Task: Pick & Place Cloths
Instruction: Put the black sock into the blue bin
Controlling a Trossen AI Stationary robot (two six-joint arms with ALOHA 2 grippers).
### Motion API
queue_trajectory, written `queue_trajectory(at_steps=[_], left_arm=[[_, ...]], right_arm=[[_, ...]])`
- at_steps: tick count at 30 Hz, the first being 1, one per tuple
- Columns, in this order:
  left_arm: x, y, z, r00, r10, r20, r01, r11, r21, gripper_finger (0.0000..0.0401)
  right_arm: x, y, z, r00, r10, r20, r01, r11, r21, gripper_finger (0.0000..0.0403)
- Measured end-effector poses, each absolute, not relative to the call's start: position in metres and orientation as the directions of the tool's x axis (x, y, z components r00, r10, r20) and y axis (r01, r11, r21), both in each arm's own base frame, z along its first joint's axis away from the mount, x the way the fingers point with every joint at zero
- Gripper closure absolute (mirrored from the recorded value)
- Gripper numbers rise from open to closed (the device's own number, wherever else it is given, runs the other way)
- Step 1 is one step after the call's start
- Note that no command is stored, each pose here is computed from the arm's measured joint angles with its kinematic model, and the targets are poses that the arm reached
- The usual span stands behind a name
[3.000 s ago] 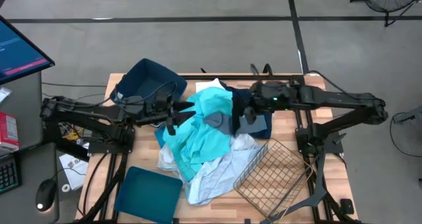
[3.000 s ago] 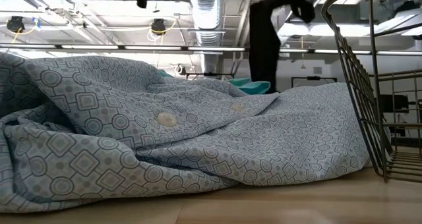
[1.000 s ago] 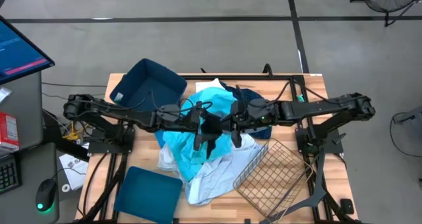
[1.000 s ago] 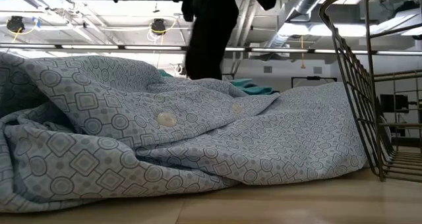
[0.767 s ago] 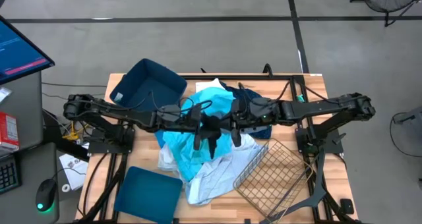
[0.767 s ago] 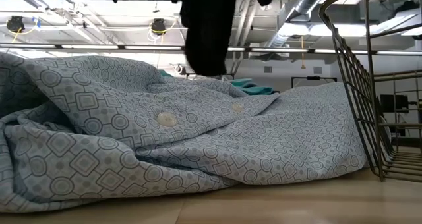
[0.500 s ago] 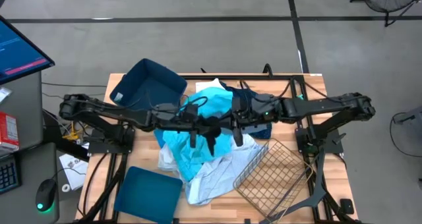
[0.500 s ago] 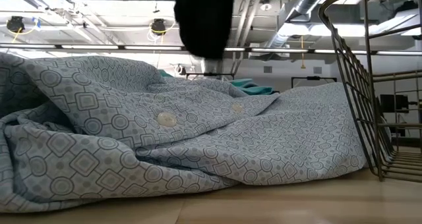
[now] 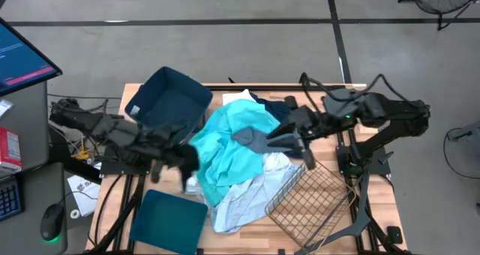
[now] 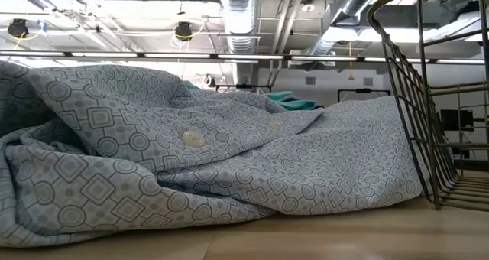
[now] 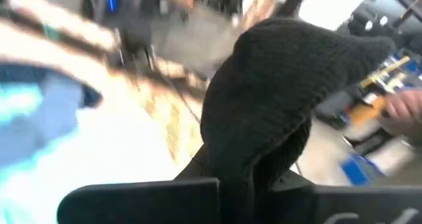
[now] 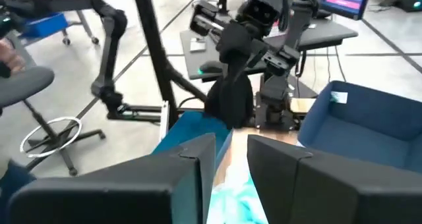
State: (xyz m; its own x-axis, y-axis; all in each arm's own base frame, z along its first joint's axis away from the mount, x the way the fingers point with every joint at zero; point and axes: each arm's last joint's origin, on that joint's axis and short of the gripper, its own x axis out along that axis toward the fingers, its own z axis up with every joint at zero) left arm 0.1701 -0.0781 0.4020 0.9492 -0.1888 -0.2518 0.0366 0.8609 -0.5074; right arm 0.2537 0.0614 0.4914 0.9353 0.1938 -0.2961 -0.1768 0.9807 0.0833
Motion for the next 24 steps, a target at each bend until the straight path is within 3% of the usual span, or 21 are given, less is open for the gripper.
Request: queue_trajectory(at_steps=[4, 8, 15, 24], left_arm=[[0.164, -0.100, 0.389, 0.891, -0.270, -0.366, 0.006, 0.811, -0.585, 0.0401], [0.169, -0.125, 0.365, 0.795, -0.296, -0.529, -0.069, 0.823, -0.564, 0.0401], [0.174, -0.161, 0.308, 0.536, -0.165, -0.828, -0.242, 0.909, -0.338, 0.0401], [0.180, -0.185, 0.237, 0.312, -0.022, -0.950, -0.277, 0.954, -0.113, 0.0401]], right_arm=[[0.246, 0.067, 0.495, 0.931, 0.179, -0.319, -0.165, 0.984, 0.072, 0.0316], [0.245, 0.069, 0.490, 0.912, 0.177, -0.371, -0.154, 0.984, 0.090, 0.0315], [0.244, 0.076, 0.470, 0.847, 0.180, -0.500, -0.106, 0.979, 0.173, 0.0316], [0.241, 0.084, 0.463, 0.809, 0.199, -0.553, -0.094, 0.973, 0.213, 0.0316]])
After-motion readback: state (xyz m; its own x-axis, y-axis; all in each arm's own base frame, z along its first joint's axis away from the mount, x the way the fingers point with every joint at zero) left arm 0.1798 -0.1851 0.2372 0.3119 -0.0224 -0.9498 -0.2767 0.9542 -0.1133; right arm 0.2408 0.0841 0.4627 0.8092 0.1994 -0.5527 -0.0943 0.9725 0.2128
